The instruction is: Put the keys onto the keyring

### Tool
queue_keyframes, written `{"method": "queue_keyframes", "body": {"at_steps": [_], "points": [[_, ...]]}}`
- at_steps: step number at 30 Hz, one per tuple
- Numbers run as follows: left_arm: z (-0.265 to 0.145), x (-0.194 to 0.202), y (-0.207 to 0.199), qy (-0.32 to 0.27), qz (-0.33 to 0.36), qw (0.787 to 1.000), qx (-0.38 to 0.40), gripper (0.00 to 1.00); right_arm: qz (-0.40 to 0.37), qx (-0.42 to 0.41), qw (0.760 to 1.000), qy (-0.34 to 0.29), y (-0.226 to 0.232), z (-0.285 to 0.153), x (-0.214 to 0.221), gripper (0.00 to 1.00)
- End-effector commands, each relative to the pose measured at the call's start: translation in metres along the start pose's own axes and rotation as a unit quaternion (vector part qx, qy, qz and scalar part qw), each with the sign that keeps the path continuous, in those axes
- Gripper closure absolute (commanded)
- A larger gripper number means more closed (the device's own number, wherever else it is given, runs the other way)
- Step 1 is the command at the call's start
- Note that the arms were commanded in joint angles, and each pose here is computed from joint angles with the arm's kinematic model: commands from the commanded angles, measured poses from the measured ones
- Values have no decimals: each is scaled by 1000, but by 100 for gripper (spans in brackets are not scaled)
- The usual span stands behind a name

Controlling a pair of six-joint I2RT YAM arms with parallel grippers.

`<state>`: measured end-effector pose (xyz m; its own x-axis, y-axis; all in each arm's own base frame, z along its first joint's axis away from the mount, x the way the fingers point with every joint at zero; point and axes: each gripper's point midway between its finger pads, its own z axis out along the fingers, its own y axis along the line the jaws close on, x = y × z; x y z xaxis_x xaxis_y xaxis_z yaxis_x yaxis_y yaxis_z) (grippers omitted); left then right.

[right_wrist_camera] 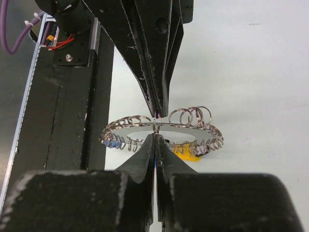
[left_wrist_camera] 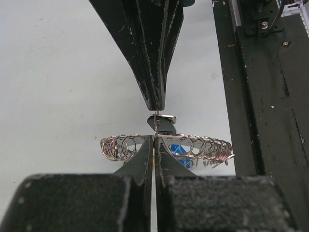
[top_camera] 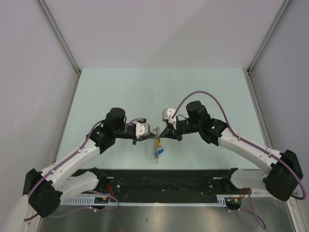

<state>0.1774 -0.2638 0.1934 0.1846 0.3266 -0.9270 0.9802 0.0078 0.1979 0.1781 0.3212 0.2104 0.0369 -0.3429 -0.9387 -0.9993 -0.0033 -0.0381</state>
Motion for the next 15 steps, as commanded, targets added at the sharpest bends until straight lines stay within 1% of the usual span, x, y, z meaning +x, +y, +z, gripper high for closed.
{"method": "queue_keyframes", "body": {"at_steps": [1,8,15], "points": [[1,-16,-2,-29,34,999,17,100,-16,-7,1000,-13,3,0,-13,100],[1,-14,-1,-25,34,999,14,100,-18,3,1000,-13,6,-9,-18,100],[1,-13,-1,-23,34,999,13,100,-21,3,1000,-16,6,-8,-19,100]]}}
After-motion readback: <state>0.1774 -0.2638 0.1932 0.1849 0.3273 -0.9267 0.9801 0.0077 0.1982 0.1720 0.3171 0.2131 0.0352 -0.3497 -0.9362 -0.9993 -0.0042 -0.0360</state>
